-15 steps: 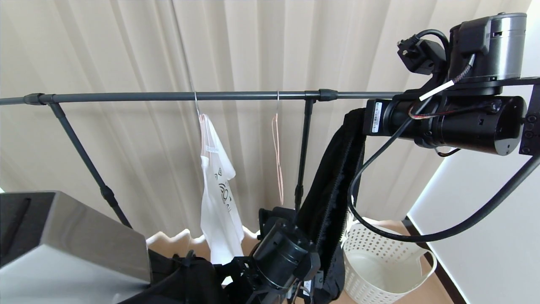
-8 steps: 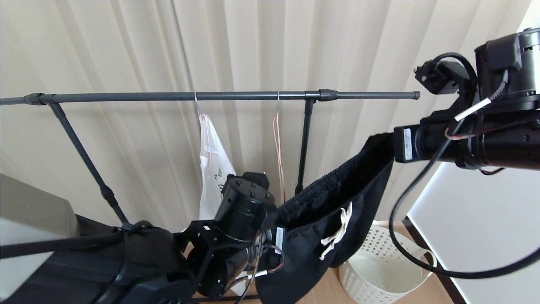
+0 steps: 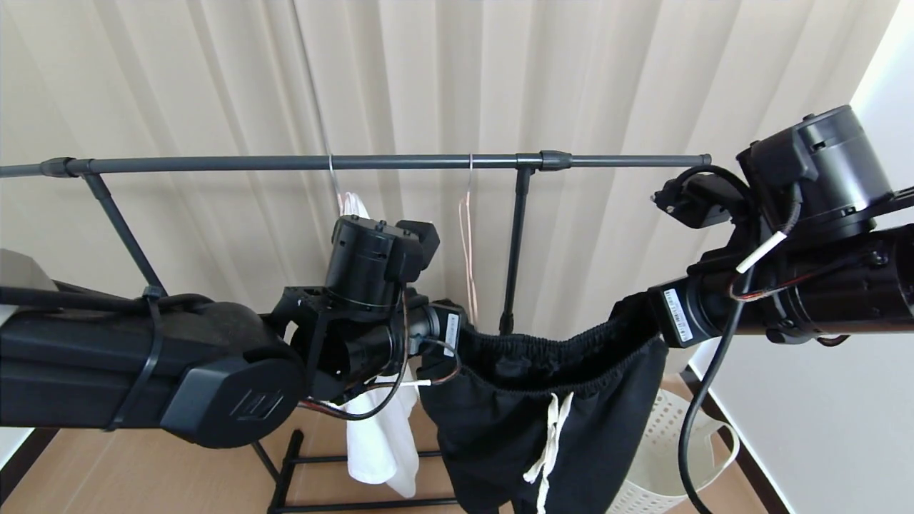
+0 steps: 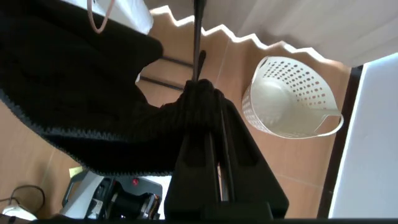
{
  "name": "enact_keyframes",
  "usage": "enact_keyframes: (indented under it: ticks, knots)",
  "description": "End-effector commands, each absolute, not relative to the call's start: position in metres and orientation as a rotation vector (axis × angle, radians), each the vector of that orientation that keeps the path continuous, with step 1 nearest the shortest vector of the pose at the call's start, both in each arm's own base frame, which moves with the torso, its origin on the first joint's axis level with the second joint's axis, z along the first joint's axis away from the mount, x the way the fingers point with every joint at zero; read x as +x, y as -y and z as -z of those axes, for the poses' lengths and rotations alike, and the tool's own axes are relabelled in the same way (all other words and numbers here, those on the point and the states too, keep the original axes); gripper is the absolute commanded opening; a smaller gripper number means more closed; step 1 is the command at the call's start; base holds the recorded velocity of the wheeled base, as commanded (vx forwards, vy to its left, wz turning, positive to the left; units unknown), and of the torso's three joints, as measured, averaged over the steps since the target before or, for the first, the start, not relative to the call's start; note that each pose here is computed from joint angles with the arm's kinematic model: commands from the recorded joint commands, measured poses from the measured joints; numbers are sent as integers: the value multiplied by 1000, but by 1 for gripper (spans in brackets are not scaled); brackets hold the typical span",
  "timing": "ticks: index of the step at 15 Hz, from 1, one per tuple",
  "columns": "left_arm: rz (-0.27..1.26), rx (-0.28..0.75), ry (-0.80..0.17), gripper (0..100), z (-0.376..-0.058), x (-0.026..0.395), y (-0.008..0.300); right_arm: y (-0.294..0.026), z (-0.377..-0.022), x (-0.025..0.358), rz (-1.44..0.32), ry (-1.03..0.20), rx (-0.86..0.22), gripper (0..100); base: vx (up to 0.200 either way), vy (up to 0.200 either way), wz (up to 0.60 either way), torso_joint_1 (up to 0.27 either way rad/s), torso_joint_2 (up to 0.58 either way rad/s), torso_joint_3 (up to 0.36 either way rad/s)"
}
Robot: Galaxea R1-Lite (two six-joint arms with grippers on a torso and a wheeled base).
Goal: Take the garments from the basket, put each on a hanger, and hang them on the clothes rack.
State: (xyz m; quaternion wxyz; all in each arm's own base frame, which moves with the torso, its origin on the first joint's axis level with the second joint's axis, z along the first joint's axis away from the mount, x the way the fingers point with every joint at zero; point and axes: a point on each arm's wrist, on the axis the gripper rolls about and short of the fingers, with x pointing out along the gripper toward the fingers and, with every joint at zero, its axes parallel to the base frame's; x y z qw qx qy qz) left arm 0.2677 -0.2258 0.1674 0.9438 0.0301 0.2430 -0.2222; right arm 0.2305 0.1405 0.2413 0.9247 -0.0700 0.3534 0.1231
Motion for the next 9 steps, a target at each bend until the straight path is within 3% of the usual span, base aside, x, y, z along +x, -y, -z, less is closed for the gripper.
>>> enact_keyframes:
  ticks: [1, 4, 9]
  knots:
    - [438, 68, -511, 0, -186, 270, 222, -146, -226, 243, -231, -774, -170, 0, 0, 0, 0, 0, 0, 0]
    - [391, 111, -608, 0, -188, 267, 206, -127, -224, 256, -113, -773, -164, 0, 0, 0, 0, 0, 0, 0]
    - [292, 95, -640, 0, -185, 271, 167, -94, -226, 273, -14, -748, -174, 0, 0, 0, 0, 0, 0, 0]
